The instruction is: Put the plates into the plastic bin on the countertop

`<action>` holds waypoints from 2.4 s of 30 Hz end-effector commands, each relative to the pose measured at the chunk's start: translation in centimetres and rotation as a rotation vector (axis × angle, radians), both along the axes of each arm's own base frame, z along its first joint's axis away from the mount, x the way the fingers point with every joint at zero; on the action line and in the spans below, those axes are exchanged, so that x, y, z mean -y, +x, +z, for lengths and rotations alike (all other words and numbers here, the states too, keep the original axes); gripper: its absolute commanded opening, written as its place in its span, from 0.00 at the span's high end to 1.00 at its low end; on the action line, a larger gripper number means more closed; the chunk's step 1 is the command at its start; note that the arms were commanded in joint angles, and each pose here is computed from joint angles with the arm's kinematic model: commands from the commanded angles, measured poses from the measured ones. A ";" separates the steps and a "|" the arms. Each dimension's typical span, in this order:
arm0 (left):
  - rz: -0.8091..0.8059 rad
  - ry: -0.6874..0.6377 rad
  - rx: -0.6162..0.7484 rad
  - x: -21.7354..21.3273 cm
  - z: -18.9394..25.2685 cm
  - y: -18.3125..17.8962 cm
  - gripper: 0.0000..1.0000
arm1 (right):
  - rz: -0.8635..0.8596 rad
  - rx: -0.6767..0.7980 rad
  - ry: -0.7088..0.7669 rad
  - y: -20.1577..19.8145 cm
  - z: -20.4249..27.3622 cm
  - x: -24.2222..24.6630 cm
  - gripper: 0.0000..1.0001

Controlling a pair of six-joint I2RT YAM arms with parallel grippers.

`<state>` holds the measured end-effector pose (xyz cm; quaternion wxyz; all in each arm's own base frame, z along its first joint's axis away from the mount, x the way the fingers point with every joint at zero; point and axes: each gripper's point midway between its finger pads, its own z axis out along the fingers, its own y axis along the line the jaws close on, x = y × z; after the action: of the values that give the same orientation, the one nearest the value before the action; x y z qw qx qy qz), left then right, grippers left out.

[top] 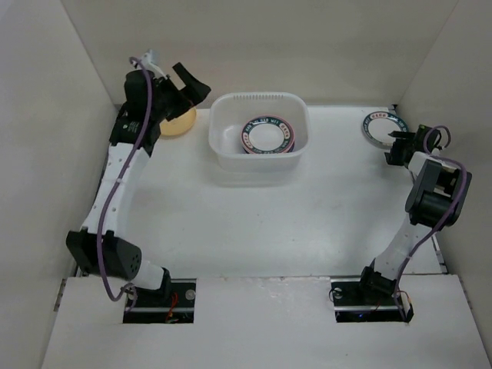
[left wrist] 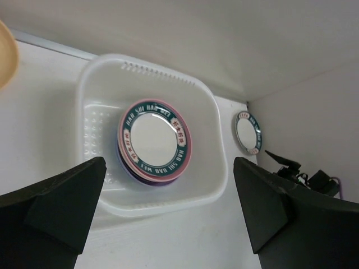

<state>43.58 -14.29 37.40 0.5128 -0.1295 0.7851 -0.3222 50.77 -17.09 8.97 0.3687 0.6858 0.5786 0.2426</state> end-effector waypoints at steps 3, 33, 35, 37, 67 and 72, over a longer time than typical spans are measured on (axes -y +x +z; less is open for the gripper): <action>0.124 -0.002 -0.036 -5.1 -1.3 -2.1 0.00 | -0.019 0.018 0.075 2.8 -0.2 -0.4 0.27; 0.333 0.006 -0.128 -12.2 -3.0 -5.7 0.00 | -0.106 0.013 0.225 8.6 -4.9 -0.3 1.00; 0.334 0.007 -0.135 -12.2 -3.2 -5.6 0.00 | -0.092 0.018 0.221 8.3 -4.1 -1.3 1.00; 0.333 0.007 -0.135 -12.1 -3.4 -5.5 0.00 | -0.078 0.031 0.211 7.7 -3.0 -2.5 1.00; 0.564 -0.122 -0.376 -17.0 -18.3 0.2 0.00 | 1.107 0.292 -0.113 -2.5 17.1 -41.5 1.00; 0.566 -0.120 -0.385 -17.6 -19.6 2.0 0.00 | 1.138 0.173 -0.181 -2.7 12.9 -41.8 1.00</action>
<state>43.51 2.60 15.49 0.3800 -0.4235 0.8053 -0.1665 47.84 25.50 19.75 0.2493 0.2444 0.8377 0.4199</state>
